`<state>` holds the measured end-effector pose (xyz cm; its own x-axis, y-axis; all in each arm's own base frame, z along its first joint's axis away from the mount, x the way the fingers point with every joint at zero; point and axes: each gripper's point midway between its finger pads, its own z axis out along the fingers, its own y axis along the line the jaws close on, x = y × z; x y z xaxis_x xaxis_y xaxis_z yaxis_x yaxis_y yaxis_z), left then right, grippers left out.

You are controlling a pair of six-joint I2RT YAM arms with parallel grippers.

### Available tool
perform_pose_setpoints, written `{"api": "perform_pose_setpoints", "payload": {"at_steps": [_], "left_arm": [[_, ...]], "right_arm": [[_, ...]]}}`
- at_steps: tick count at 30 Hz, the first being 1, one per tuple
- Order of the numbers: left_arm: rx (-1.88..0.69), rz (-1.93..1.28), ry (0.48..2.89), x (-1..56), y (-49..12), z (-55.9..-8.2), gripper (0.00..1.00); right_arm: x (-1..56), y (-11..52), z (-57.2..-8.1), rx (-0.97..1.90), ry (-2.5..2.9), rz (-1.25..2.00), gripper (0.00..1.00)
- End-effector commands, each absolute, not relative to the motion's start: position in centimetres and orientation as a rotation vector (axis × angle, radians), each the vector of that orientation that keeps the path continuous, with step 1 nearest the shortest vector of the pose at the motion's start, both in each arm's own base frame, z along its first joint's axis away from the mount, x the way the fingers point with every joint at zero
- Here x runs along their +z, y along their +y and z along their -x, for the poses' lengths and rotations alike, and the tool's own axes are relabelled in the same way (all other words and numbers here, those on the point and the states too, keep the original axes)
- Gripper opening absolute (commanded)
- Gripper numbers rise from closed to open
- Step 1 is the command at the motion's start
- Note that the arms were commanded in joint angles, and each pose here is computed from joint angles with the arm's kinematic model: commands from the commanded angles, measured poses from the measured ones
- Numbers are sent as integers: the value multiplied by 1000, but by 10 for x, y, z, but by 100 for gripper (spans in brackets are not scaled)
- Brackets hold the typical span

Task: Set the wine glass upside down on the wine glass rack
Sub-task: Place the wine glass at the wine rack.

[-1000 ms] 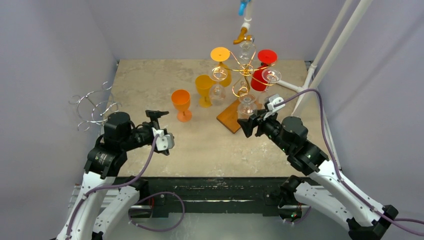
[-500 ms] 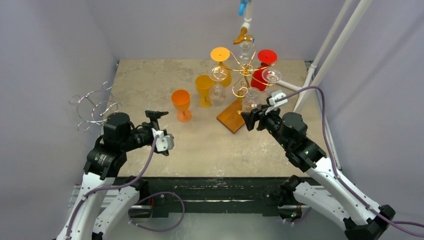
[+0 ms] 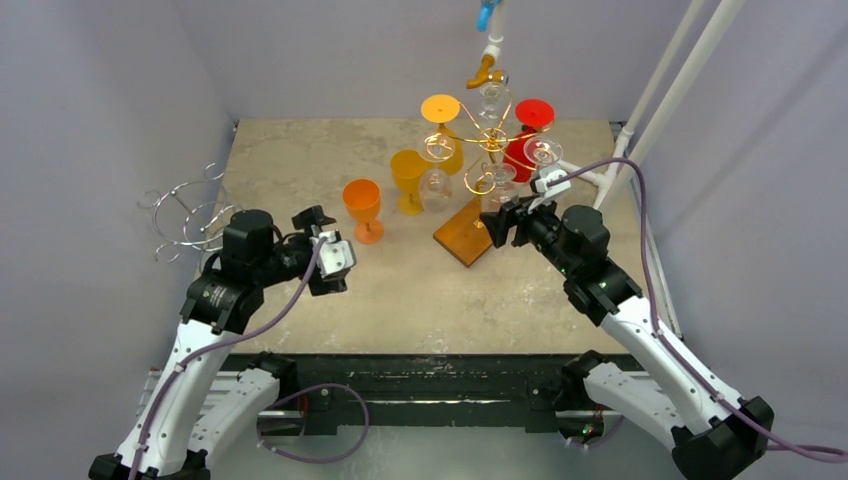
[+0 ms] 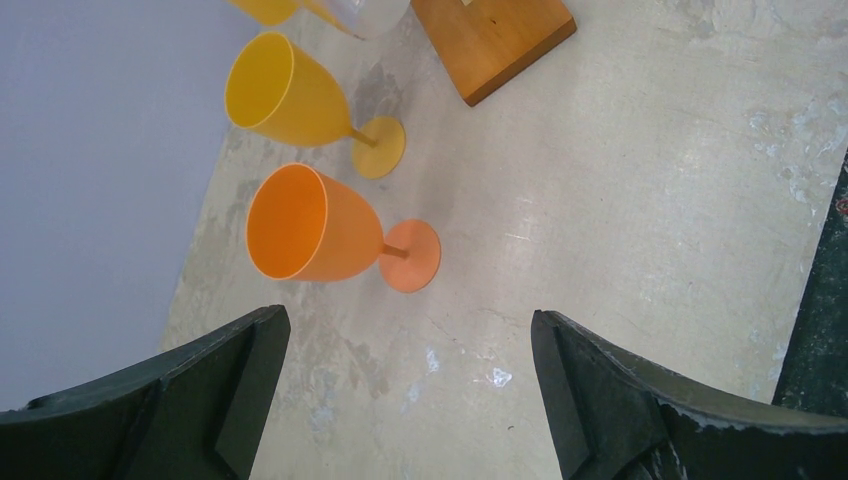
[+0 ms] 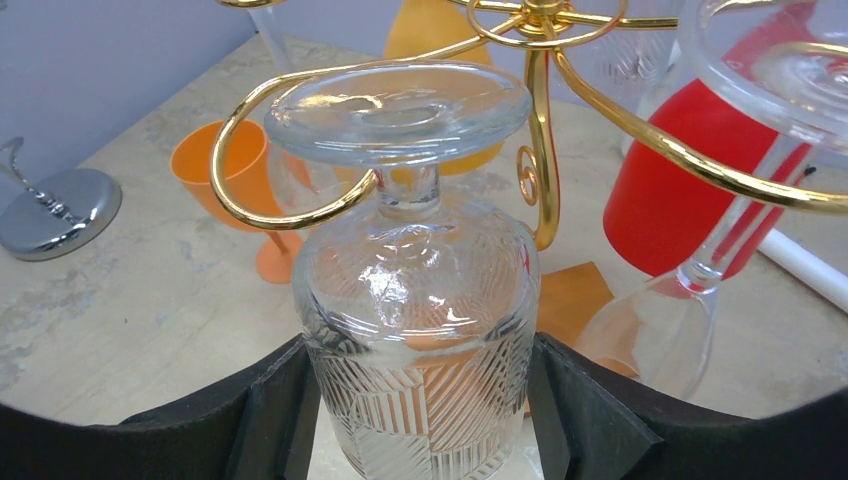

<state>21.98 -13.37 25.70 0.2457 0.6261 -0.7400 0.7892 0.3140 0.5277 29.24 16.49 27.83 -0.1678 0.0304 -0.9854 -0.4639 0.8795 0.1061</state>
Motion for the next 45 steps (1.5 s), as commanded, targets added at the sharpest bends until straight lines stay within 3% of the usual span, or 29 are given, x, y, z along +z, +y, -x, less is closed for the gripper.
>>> {"api": "perform_pose_setpoints", "payload": {"at_steps": [1,10,45], "left_arm": [[-169,-1271,1498,276,-129,-228,100],[-201,-1220,1679,262,-122,-230,100],[-137,-1185,1757,242,-107,-229,100]], "right_arm": [[347,177,-295,519,1475,367,0],[347,184,-301,522,1465,391,0],[338,210,-305,559,1383,585,0]]}}
